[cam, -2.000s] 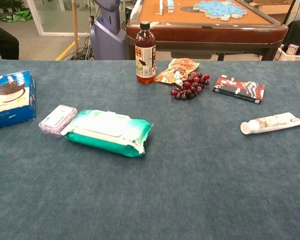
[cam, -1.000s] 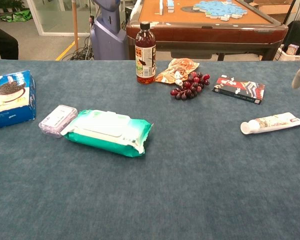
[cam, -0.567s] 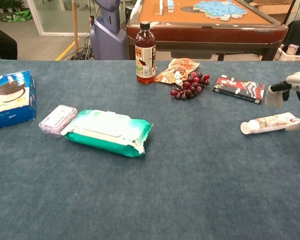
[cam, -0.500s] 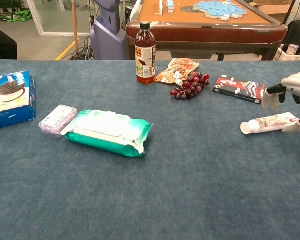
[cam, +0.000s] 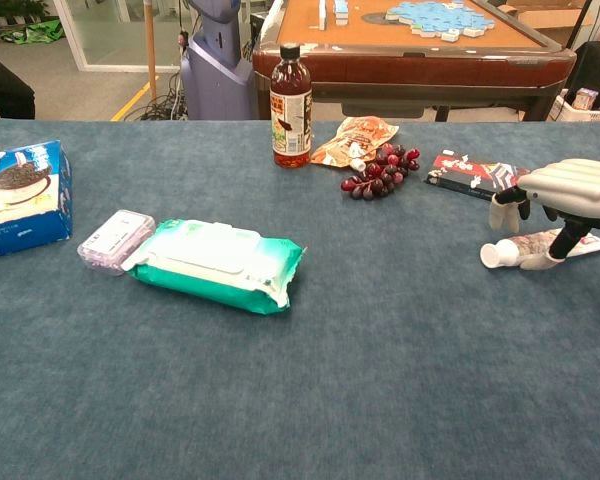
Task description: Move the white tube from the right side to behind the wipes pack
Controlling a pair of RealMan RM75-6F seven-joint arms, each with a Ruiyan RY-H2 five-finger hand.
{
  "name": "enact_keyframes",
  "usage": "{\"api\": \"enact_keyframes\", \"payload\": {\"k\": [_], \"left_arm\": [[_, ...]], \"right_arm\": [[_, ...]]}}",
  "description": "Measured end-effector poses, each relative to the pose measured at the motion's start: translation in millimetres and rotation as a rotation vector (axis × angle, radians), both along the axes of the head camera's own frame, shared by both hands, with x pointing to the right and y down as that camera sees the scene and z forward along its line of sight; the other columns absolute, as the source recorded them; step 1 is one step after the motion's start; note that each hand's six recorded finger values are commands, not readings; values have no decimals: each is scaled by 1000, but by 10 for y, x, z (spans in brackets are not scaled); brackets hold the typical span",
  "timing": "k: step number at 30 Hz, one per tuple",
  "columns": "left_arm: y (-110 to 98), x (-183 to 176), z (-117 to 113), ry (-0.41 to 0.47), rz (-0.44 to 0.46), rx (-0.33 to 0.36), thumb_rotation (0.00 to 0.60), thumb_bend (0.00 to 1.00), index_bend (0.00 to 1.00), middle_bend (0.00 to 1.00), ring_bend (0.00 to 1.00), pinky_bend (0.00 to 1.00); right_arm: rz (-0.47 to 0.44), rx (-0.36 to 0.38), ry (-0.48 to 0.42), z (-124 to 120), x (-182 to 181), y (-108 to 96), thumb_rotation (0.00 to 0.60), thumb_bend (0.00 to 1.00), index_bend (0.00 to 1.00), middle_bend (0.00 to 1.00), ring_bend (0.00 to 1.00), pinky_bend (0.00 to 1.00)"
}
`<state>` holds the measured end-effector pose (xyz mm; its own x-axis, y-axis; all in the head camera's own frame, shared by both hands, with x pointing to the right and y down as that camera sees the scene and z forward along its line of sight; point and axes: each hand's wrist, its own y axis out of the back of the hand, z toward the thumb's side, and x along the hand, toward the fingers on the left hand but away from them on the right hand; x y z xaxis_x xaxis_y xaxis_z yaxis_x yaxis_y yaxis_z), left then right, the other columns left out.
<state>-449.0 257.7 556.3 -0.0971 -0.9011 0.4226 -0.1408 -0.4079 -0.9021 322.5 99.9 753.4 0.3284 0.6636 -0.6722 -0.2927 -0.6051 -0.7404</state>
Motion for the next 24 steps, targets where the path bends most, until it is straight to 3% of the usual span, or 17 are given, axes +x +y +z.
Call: {"api": "enact_keyframes", "payload": {"k": [14,24], "left_arm": [[-14,10,19,3,1,-2,600,246,228,433,396,201],[-58,41,22,14,22,-2,600,246,228,433,396,201]], "right_arm": [[28,-25,22,87,113,2,600,426,496,513,402,443],[-8,-53,1,43,-15,-14,600,672,673,650,583,556]]}}
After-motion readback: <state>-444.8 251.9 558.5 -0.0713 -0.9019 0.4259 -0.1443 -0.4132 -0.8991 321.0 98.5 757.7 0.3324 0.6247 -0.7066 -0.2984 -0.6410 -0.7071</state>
